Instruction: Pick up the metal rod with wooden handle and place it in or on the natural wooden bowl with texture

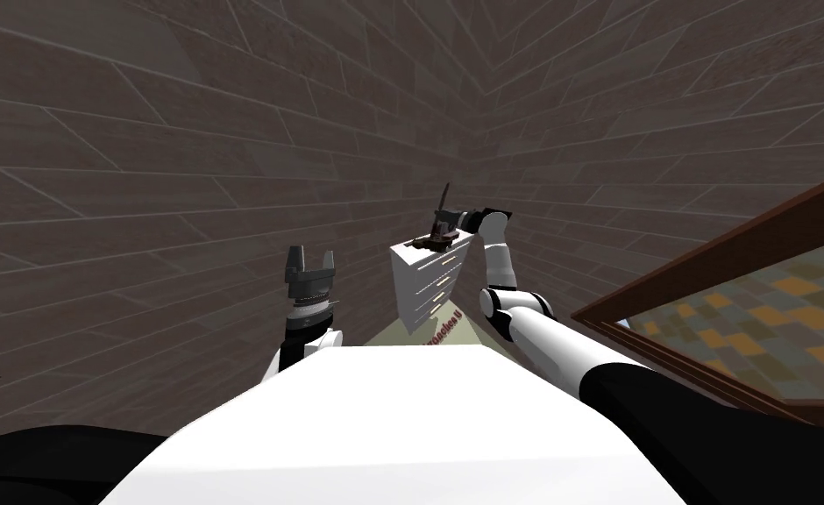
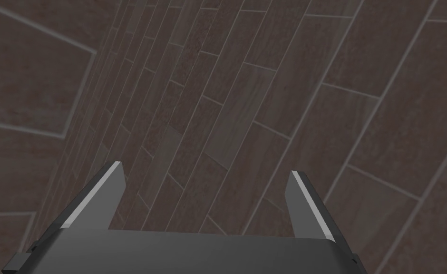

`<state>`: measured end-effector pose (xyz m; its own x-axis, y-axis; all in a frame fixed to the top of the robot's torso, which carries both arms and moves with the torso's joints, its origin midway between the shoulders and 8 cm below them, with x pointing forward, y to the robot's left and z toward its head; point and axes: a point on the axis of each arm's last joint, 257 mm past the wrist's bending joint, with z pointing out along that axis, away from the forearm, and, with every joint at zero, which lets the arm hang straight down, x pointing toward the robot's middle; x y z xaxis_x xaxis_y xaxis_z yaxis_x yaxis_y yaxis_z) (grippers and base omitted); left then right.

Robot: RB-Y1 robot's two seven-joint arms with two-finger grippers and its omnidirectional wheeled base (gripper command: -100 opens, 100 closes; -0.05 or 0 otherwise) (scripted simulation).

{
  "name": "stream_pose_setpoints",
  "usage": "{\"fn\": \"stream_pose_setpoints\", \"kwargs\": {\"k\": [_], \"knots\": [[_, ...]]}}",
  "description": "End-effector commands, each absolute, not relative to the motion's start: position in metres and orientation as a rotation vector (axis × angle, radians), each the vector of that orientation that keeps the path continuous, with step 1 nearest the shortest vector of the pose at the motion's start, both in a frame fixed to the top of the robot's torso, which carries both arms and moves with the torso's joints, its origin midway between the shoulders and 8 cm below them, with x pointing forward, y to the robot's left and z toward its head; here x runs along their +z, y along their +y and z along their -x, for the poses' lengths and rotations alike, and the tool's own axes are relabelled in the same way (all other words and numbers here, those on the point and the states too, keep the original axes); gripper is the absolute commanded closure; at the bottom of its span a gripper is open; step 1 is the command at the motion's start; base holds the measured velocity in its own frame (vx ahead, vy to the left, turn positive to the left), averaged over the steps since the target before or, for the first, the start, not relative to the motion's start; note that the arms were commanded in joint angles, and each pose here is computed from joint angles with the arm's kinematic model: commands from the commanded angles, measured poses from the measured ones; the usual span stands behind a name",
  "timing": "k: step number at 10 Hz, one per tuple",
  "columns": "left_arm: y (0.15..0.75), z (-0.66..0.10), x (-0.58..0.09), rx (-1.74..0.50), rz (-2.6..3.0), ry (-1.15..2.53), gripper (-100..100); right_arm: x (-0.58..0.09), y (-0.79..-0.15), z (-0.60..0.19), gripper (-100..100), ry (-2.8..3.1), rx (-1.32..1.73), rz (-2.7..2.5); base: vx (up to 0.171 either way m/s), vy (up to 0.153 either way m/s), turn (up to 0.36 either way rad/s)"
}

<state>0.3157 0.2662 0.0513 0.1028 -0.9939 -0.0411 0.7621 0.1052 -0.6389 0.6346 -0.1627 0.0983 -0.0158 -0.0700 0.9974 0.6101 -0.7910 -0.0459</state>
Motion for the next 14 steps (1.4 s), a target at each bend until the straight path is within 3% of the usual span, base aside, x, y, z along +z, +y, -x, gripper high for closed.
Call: {"fn": "stream_pose_setpoints", "kwargs": {"k": [1,14], "knots": [[0.266,-0.316,0.051,-1.39,0.533,0.538,0,0.101,-0.171,-0.634,100,-0.582,-1.853,1.811,0.057,0.04,-0.079],[0.266,-0.316,0.051,-1.39,0.533,0.538,0,0.108,-0.189,-0.633,100,-0.613,-1.85,1.861,0.026,0.019,-0.014]]}}
